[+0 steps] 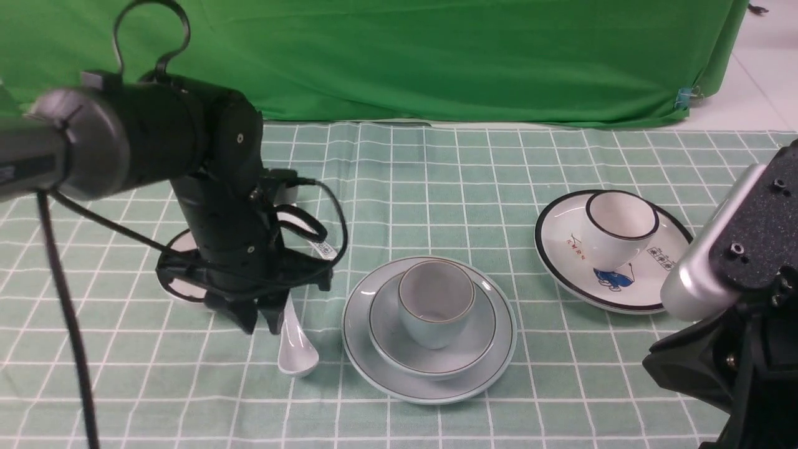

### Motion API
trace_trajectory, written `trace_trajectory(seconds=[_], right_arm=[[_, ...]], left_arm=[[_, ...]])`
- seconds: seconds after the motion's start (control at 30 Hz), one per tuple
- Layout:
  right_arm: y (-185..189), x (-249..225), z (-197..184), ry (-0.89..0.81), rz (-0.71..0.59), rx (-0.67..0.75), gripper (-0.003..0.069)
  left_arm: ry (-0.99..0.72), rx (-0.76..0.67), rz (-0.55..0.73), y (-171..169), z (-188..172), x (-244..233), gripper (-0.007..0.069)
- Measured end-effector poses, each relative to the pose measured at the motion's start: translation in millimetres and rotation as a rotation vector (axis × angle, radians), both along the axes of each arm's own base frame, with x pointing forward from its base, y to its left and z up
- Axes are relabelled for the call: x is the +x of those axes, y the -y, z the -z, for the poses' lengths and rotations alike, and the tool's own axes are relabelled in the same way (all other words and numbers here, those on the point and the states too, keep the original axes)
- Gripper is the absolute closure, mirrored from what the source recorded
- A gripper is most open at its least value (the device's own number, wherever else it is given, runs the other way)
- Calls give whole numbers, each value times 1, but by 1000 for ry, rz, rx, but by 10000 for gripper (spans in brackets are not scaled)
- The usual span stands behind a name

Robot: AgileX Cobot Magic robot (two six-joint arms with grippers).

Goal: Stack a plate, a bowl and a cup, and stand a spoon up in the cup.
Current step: Use the left arm to grab a blue soup spoon

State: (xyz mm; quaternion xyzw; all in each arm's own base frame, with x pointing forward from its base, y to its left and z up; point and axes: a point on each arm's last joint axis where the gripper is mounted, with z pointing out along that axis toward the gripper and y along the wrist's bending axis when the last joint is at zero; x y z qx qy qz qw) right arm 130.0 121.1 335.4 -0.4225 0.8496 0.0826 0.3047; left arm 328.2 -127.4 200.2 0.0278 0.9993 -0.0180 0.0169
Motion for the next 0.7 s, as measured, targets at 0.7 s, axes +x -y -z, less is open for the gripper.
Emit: trace_trajectory(seconds=[0.7], right_arm=[[1,-1,0,-4,-9,-13,554]], left_arm=[[108,-73,-76,10,35,26,198]])
